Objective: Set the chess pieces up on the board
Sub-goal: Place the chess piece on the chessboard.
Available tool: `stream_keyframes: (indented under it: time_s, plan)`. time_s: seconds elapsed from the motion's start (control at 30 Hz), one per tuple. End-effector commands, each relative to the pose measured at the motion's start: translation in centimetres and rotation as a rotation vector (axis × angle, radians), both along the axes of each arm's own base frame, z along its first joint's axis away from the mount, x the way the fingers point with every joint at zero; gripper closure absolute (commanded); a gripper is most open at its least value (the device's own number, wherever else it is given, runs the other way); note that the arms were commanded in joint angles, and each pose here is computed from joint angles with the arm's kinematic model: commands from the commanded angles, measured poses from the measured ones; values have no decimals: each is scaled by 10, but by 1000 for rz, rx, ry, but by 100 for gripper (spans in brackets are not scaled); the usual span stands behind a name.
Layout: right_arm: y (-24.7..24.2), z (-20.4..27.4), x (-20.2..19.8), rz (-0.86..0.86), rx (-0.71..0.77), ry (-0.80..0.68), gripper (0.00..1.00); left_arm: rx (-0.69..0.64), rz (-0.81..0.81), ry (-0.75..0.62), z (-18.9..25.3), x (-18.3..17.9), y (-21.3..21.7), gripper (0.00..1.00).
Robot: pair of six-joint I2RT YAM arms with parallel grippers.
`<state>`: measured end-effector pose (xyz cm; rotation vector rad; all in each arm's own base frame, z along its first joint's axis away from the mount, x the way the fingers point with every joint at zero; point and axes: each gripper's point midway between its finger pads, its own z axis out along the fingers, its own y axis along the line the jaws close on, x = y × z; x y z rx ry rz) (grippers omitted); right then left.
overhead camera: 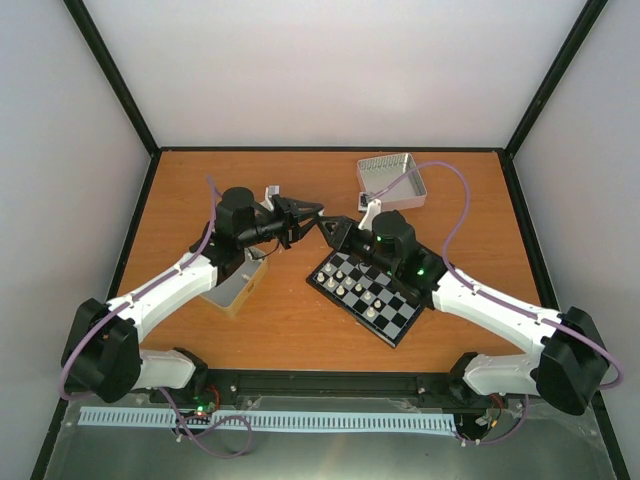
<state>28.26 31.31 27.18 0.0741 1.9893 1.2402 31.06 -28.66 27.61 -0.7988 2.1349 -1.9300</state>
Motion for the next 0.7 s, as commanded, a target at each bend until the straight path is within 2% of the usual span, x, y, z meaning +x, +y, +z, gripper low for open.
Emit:
stream_keyframes:
  time_s: [0.0, 0.1, 0.3, 0.37, 0.5, 0.67]
  plan:
    - [5, 15, 5, -2, 3, -41, 67, -40, -15, -51, 24, -2, -5, 80]
    - [7, 16, 6, -1, 4, -45, 72, -39, -17, -49, 23, -3, -5, 80]
    - [9, 18, 3, 19, 8, -37, 93, -28, -18, -48, 21, -3, -4, 77]
    - [7, 18, 0, 25, 3, -25, 95, 12, -7, -68, 21, -1, -2, 69]
    - [-3, 16, -9, 25, -29, 4, 96, 146, 2, -146, 29, 3, 3, 45]
    - [-24, -4, -26, 34, -172, 64, 96, 316, 26, -201, 8, 1, 19, 23]
